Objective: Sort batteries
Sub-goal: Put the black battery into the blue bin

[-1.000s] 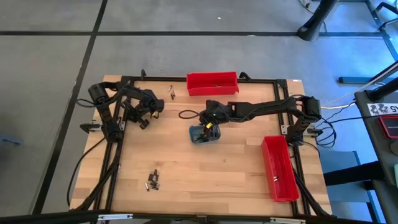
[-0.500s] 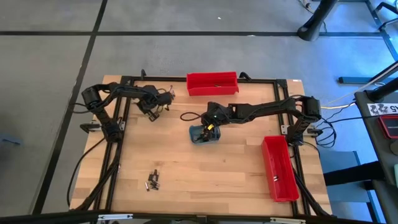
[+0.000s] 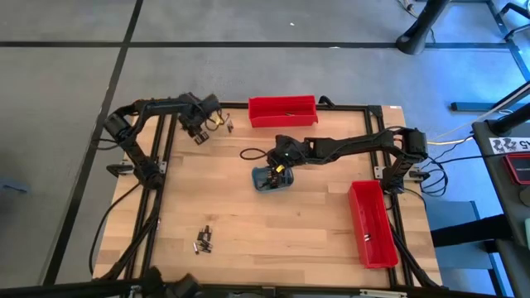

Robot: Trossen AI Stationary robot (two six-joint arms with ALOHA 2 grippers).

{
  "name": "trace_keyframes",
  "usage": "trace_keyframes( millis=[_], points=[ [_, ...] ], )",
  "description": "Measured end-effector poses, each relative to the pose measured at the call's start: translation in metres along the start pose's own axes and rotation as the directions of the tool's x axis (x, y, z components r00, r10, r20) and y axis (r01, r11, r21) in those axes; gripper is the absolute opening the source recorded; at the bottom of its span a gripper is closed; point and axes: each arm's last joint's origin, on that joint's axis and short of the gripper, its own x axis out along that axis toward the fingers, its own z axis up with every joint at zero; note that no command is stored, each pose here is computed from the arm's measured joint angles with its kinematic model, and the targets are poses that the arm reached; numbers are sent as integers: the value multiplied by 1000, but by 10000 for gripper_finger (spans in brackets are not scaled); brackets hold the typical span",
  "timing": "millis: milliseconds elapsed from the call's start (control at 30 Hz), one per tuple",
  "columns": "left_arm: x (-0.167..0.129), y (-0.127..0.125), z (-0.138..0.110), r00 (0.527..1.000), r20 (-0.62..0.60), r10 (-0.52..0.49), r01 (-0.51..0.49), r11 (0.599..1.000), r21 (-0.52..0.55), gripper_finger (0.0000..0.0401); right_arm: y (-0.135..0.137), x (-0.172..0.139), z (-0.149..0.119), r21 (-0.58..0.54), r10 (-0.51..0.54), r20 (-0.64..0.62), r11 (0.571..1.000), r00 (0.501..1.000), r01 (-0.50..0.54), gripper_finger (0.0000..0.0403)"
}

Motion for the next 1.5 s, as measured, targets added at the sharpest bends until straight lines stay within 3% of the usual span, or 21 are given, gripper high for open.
trace_keyframes(
  millis=[200,400,733,900,1033,1133,1333,1500],
  points=[
    [-10,27,13,999,50,0,-10,980,197,205,-1,0,4,1,-9,46,1000,999,9,106],
    [-2,46,13,996,46,-78,57,934,352,199,0,0,4,22,13,47,1000,999,-14,106],
    [31,43,25,994,-24,-105,107,953,284,182,1,0,5,54,36,54,998,998,-39,106],
    [52,33,30,988,-120,-98,131,939,317,182,1,0,4,105,38,46,994,998,-43,106],
    [53,27,32,988,-129,-87,128,927,353,179,5,0,5,113,48,47,992,998,-53,106],
    [51,23,32,989,-120,-90,130,913,387,151,12,0,6,97,62,49,993,997,-66,106],
    [43,10,34,992,-105,-64,101,908,406,22,28,-2,8,18,100,42,995,994,-101,106],
    [31,-4,36,997,-75,-22,49,926,374,14,34,-18,9,-22,90,4,996,996,-90,106]
  ],
)
